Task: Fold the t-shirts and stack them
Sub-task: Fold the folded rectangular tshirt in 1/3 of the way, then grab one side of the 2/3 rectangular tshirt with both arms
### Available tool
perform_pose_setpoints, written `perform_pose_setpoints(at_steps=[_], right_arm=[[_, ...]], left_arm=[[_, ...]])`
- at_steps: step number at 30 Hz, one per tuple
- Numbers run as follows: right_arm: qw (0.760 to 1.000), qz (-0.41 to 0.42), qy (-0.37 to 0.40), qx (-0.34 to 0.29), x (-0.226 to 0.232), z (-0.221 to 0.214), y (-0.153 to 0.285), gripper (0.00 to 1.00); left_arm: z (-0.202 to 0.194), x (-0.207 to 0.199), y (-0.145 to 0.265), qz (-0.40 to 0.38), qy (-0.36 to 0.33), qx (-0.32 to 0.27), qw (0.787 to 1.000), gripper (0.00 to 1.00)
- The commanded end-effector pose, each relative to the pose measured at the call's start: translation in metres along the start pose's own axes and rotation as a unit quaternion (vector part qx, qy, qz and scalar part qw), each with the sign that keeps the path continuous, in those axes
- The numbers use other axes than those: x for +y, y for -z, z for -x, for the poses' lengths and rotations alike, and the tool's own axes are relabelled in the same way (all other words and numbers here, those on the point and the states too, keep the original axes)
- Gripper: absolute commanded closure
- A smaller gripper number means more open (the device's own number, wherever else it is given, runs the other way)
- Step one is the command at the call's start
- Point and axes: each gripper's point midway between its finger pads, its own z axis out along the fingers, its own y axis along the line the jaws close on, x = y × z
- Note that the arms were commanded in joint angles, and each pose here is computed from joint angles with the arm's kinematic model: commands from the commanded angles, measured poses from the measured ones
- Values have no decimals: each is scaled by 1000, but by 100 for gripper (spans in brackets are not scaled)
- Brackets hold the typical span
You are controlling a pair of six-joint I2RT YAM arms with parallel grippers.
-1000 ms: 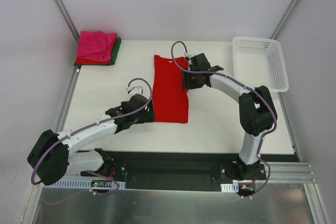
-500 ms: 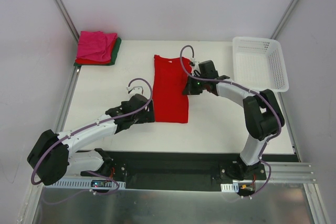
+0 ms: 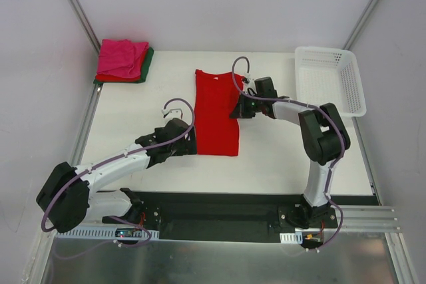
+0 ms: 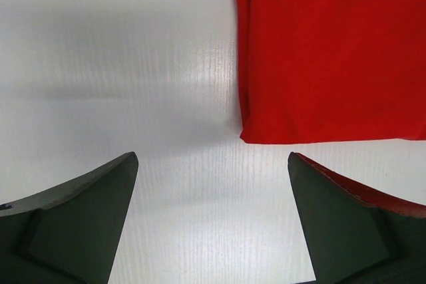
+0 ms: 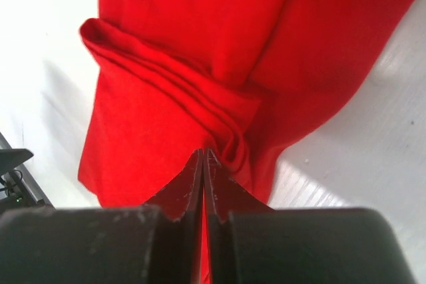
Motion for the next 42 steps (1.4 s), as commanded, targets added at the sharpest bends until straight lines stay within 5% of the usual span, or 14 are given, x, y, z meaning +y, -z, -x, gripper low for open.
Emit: perform_pose_setpoints(at_steps=[1,10,18,21,26,34,42], right_arm=[[1000,19,1,-19,-1,18,-7,99],[1000,16,2,-27,-2,24,-2,99],[993,24,56,-99,56,74,66,99],[995,-8,45,-87,55,62,86,94],[996,-60,29,-63,40,21,96,60],[991,-131,9,-17,22,-74,95,48],[990,-137,-15,-14,20,-110,92,44]], left_arm=[[11,0,1,3,-4,-7,1000,4],[10,0,1,2,-4,-6,1000,4],[12,1,7,-6,2,-17,1000,4],[12,2,7,-6,-1,-17,1000,4],[11,-3,-2,-10,-18,-11,1000,4],[15,-27,-26,-55,-62,4,997,3],[1,-32,-45,-82,-63,23,994,4]])
